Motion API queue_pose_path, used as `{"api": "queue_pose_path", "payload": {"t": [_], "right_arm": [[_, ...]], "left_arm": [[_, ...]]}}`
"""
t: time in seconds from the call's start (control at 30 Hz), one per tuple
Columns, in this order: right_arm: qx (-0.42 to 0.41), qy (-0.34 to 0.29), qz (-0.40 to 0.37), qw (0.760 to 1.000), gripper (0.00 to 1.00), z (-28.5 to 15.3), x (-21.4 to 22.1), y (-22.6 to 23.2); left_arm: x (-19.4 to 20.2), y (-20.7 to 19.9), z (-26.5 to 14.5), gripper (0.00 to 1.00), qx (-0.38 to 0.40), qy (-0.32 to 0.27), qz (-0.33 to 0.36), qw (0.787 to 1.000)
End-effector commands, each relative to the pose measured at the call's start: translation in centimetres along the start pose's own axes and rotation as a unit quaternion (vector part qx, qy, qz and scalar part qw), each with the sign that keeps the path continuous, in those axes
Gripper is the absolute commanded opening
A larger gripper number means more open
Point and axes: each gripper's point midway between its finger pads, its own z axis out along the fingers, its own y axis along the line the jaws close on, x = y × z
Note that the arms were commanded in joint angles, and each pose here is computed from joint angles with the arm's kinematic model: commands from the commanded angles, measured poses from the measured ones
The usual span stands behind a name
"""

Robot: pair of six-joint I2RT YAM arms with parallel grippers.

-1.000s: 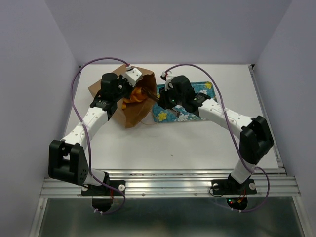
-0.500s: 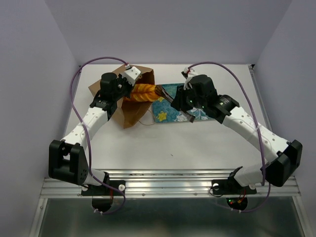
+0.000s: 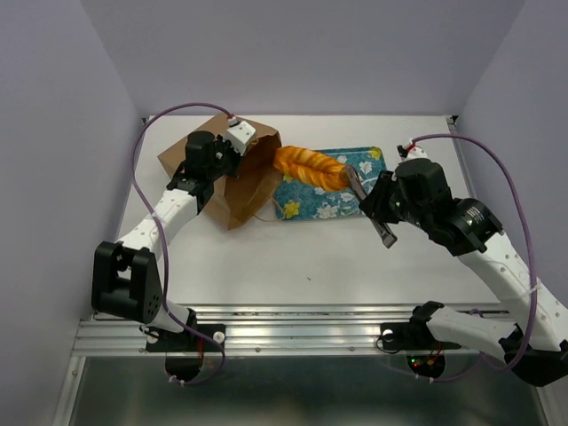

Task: Take the fake bread out of the paper bag
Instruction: Take out the fake bread from the paper bag, then place the fake bread in the container.

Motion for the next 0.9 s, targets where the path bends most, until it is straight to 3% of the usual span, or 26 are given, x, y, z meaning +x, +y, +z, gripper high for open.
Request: {"api": "queue_pose_path", "payload": {"t": [0.0,0.23,0.47,0.63,0.87], "right_arm": [[0.082,-0.052,0.052,0.994,0.01,-1.6,-2.3,-2.8],[0.139,-0.13,0.082,0.978,0.01,-3.9,-4.8,-5.4],[0.156,-0.103,0.057,0.981,0.01,1.7,-4.7,-5.4],[0.129,-0.093,0.112,0.981,0.01,4.5,-4.9,-8.0],[0.104,-0.036,0.186,0.976,0.01,8.0,-1.1,-10.4]], "left_arm": [[-3.9,1.0,0.2,0.0,-0.009,-0.053,0.011,0.998],[-3.5,0.9,0.6,0.0,-0.006,-0.047,0.007,0.999],[-3.7,0.8,0.3,0.0,-0.005,-0.05,0.011,0.999],[-3.7,0.9,0.2,0.0,-0.006,-0.051,0.01,0.999],[-3.5,0.8,-0.1,0.0,-0.01,-0.049,0.012,0.999]]}}
